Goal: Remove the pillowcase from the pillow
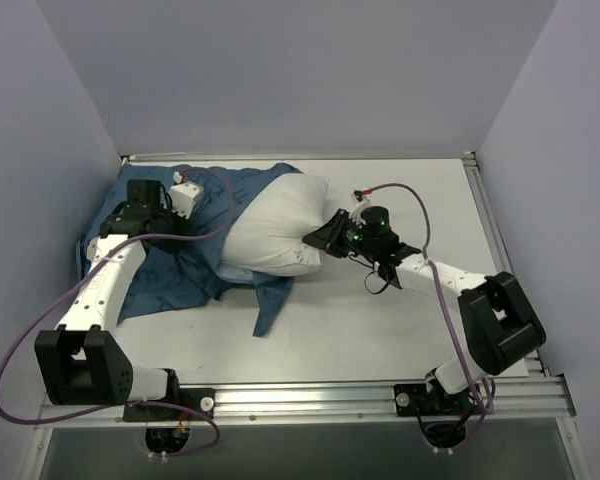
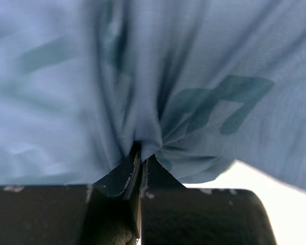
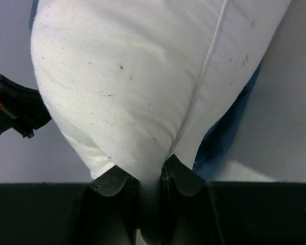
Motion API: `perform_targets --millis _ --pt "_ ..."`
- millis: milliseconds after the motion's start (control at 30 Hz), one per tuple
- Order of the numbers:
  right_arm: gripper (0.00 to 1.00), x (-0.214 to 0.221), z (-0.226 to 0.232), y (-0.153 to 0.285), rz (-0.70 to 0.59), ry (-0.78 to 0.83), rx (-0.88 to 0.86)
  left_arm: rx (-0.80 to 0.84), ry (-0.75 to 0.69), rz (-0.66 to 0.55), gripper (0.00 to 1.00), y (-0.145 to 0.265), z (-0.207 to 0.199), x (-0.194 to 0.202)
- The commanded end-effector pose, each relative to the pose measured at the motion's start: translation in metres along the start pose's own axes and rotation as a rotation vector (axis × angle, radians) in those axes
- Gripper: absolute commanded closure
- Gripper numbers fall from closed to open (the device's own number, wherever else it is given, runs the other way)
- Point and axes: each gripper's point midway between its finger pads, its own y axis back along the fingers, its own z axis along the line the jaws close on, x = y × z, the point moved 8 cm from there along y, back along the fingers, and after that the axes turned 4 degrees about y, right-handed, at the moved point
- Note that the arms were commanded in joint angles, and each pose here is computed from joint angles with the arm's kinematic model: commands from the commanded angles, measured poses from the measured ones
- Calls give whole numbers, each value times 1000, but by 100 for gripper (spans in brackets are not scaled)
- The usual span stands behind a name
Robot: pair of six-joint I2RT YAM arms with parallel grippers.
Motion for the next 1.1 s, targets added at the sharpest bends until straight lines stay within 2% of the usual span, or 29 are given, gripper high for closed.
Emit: perform_targets --millis 0,133,300,400,500,567,600,633,667,700,733,767,800,867,900,967,1000,1033,1067 --pt "100 -40 -9 40 -141 31 -8 -218 26 17 98 15 64 19" --pt "100 -33 -45 66 -109 11 77 -305 114 22 98 16 117 27" --pt "100 -23 -61 80 -86 18 109 -379 168 69 98 15 164 48" --pt "100 -16 -62 78 -64 11 97 -231 144 70 98 8 146 56" --pt "100 -1 -61 73 -13 10 107 -177 136 39 98 13 127 57" --pt "100 24 -58 68 93 46 128 -58 120 -4 82 18 112 52" --pt "100 32 -55 65 136 67 133 46 97 23 68 25 97 57" --pt "100 47 -59 63 211 66 166 172 67 -75 54 37 83 42" --pt "100 61 -55 60 278 117 158 242 36 -119 20 47 74 35" --pt "100 68 -56 60 317 137 170 335 3 -133 6 59 58 34" --pt "100 73 -57 61 353 149 196 359 -41 -212 2 79 52 18" --pt "100 77 -59 62 379 162 210 434 -61 -299 5 90 41 5" --pt "100 80 -61 64 403 201 217 479 -74 -330 6 99 28 -6" --pt "100 81 -63 69 445 223 252 470 -106 -394 6 114 18 -34" --pt "100 82 -64 71 465 260 251 435 -74 -427 6 114 14 -52" --pt "100 86 -66 75 519 275 276 454 -160 -417 6 104 -21 -83" --pt "100 89 -68 76 542 286 285 403 -165 -384 5 95 -32 -94" --pt "100 95 -71 79 585 307 299 449 -204 -330 4 73 -58 -106" --pt "100 98 -72 79 602 322 310 435 -212 -301 3 61 -67 -112"
